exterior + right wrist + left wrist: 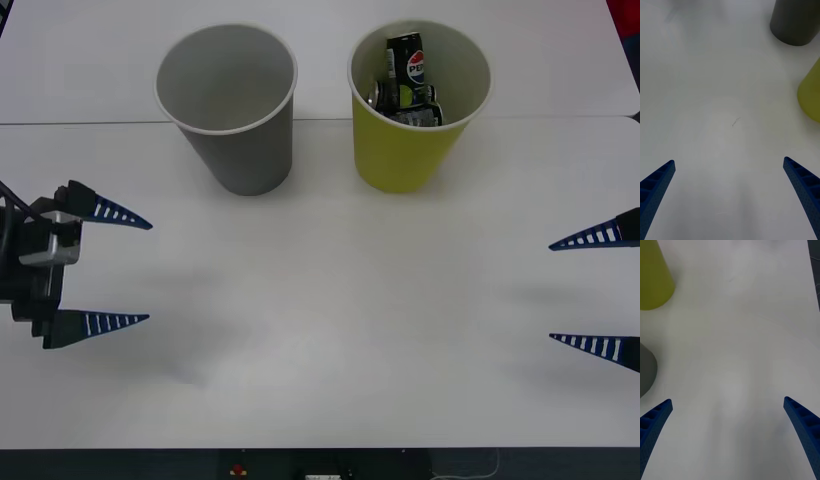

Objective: Put the can into the green bin and the plastic bottle into the gray bin

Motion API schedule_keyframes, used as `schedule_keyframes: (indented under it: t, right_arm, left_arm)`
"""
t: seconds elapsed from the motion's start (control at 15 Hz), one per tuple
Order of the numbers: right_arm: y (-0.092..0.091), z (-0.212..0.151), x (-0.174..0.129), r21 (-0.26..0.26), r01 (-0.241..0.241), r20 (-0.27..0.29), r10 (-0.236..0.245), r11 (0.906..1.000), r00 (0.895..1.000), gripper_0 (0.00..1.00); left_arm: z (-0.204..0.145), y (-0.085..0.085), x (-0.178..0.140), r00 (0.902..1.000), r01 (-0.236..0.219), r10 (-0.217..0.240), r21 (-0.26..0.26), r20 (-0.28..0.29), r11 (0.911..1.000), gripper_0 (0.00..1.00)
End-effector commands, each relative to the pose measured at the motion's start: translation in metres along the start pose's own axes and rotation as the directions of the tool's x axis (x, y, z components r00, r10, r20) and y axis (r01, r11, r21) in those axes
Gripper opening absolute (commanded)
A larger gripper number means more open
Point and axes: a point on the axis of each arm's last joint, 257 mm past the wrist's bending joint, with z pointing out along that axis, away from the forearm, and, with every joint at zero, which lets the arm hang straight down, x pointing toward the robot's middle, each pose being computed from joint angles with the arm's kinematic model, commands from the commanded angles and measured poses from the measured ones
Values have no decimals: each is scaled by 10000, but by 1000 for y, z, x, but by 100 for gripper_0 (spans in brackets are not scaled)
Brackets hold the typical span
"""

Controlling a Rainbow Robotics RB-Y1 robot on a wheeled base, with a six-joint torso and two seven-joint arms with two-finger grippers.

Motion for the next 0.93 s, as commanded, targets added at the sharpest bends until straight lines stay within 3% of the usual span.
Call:
schedule_keyframes:
  t: [0.07, 0.93]
  right_arm:
    - [0, 0, 0, 0, 0, 0, 0, 10000, 10000, 100]
    - [0, 0, 0, 0, 0, 0, 0, 10000, 10000, 100]
  left_arm:
    - [-2, -6, 6, 9999, 19, -16, 160, -166, 9999, 100]
    - [-7, -12, 24, 9981, 263, -245, 321, -568, 9991, 100]
